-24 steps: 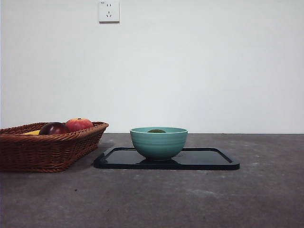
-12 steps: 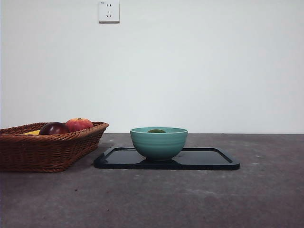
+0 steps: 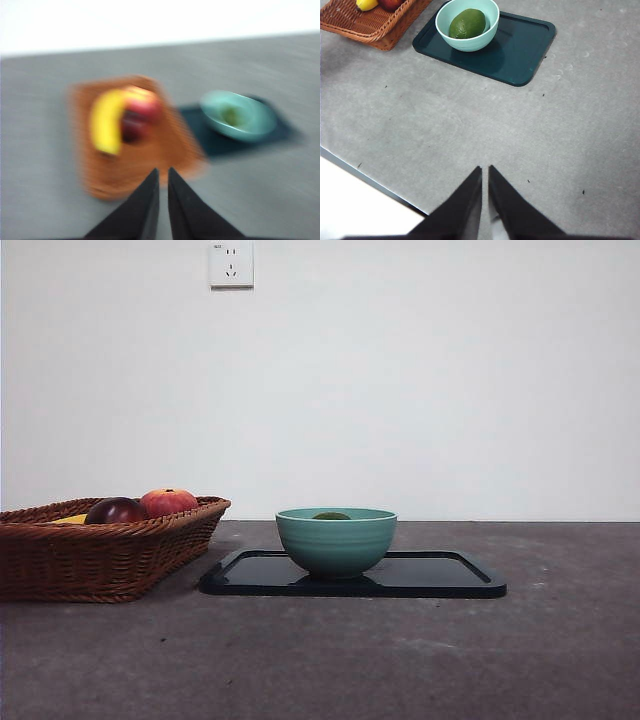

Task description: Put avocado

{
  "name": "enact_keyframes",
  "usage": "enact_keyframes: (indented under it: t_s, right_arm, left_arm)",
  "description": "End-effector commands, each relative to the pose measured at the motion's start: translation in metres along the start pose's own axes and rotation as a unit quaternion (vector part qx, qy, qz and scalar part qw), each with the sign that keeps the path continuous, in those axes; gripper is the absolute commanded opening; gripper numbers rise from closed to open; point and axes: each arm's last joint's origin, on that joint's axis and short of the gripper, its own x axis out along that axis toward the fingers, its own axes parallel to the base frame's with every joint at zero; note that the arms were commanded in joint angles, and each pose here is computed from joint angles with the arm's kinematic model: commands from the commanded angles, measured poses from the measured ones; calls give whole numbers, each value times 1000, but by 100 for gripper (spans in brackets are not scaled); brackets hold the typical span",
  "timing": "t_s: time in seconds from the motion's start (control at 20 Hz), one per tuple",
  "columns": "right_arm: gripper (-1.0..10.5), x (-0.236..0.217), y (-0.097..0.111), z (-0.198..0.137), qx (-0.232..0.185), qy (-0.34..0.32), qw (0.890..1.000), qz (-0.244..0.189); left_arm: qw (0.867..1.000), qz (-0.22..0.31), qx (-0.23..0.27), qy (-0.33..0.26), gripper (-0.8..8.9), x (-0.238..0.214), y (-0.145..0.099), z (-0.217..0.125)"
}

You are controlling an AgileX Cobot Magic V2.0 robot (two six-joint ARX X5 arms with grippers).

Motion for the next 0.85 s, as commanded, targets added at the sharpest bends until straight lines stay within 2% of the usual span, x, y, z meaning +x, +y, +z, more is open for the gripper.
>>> enact_keyframes:
  t_s: [0.05,0.25,0.55,0.75,0.85]
  right_arm:
    - [17,-1,1,2,-1,-6,1000,7]
    - [17,-1,1,2,0,-6,1000,7]
    - [17,-1,1,2,0,-6,1000,7]
    - [17,-1,1,2,-1,-6,1000,7]
    - [17,-1,1,2,-1,-6,1000,7]
  left_arm:
    - [998,45,16,-44,26,26,8,-12]
    - [994,66,15,-88,26,69,17,-52]
    - [997,64,13,-52,26,92,18,-114]
    - [996,64,6,-57,26,95,18,-131]
    - [994,75,-20,-73,26,97,18,-135]
